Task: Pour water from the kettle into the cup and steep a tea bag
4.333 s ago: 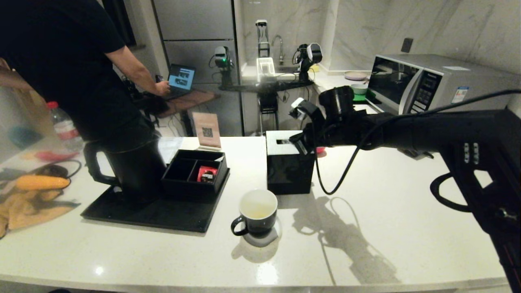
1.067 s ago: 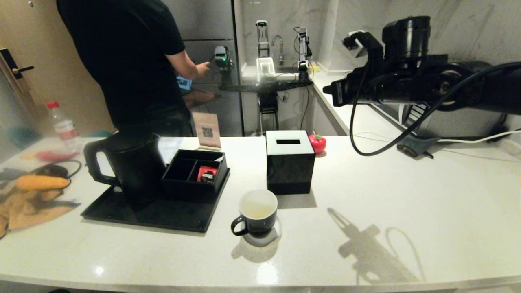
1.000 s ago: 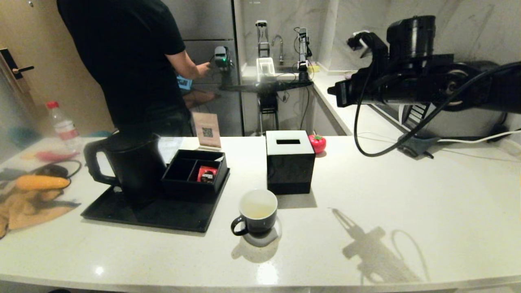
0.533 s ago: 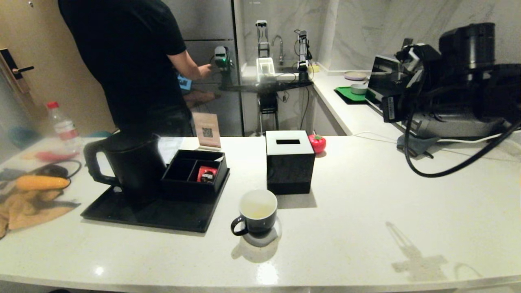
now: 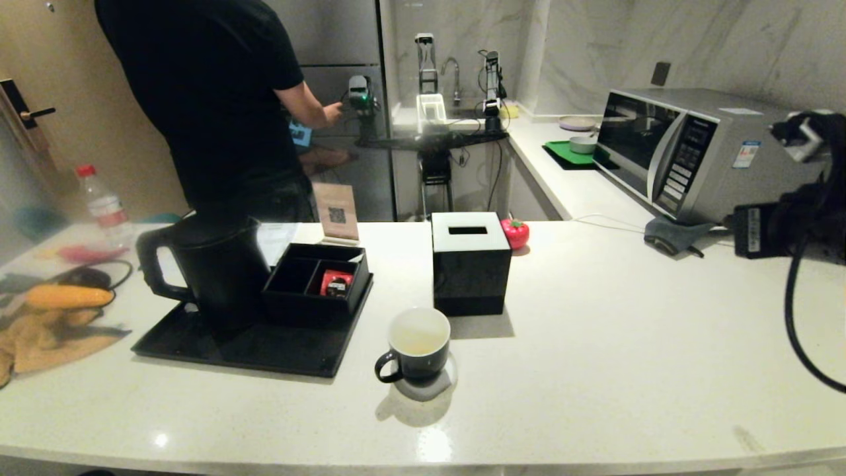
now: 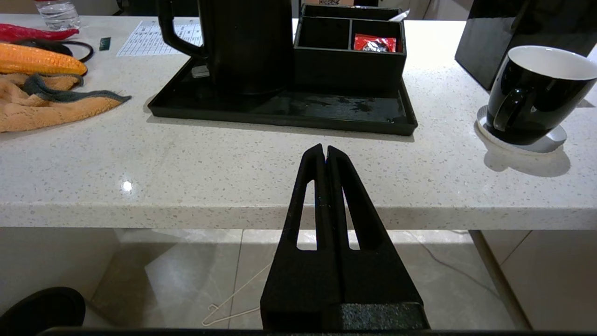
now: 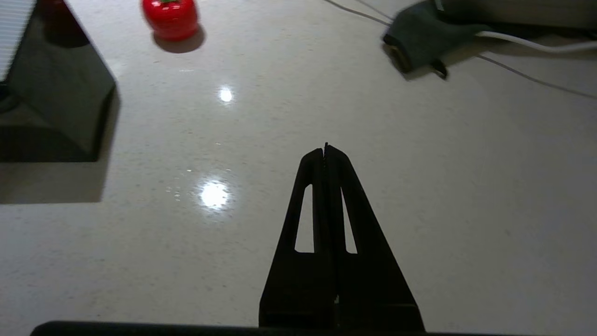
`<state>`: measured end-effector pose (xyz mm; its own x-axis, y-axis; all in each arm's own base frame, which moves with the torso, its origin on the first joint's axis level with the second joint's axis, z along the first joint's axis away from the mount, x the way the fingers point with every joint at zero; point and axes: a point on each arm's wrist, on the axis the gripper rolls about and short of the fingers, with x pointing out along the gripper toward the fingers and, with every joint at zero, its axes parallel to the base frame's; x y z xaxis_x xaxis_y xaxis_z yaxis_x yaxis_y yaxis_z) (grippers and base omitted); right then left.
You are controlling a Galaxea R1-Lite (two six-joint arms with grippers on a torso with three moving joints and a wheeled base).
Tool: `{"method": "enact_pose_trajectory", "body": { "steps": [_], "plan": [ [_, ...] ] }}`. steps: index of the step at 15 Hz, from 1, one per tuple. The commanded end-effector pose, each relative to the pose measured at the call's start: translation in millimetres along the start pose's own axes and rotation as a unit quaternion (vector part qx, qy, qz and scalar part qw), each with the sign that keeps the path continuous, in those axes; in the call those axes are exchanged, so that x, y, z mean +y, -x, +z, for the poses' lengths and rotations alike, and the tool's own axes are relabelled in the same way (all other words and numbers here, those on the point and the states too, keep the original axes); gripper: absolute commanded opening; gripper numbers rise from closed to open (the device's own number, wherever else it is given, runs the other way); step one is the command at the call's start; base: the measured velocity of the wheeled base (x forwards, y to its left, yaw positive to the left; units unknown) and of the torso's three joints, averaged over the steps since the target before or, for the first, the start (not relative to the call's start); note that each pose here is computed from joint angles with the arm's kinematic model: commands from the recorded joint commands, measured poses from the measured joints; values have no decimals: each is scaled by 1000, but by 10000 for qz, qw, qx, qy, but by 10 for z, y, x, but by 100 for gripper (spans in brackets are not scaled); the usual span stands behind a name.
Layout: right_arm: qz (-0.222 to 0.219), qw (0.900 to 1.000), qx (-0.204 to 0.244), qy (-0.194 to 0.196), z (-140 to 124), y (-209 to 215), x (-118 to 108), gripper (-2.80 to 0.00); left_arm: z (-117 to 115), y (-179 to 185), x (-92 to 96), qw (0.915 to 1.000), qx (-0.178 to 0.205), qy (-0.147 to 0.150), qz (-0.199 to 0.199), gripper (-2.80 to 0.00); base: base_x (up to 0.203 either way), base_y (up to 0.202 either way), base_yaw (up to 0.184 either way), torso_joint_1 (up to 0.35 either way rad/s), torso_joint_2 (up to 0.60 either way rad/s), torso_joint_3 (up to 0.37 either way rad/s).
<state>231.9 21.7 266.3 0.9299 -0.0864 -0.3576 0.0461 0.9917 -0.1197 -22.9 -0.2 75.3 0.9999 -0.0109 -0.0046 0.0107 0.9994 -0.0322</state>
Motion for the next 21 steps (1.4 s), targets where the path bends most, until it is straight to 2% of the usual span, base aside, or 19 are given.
{"method": "enact_pose_trajectory", "body": {
  "steps": [1,5,12,18,20,21],
  "plan": [
    [-391,9982,-401,-227,-180,385,-212,-280,-1,0,0,10000,0,0,1,-280,0,0,0,0,0,0],
    [-786,9895,-1131,-444,-479,774,-335,-280,-1,0,0,10000,0,8,1,-280,0,0,0,0,0,0],
    [-923,9730,-2037,-563,-1268,1511,-298,-280,-1,0,0,10000,0,8,1,-280,0,0,0,0,0,0],
    [-655,9806,-1783,-478,-2202,1524,-177,-280,-1,0,0,10000,0,1,1,-280,0,0,0,0,0,0],
    [-394,9814,-1826,-443,-2365,1573,-160,-280,-1,0,0,10000,0,0,1,-280,0,0,0,0,0,0],
    [-272,9862,-1585,-389,-2464,1569,-150,-280,-1,0,0,10000,0,1,1,-280,0,0,0,0,0,0]
  ]
}}
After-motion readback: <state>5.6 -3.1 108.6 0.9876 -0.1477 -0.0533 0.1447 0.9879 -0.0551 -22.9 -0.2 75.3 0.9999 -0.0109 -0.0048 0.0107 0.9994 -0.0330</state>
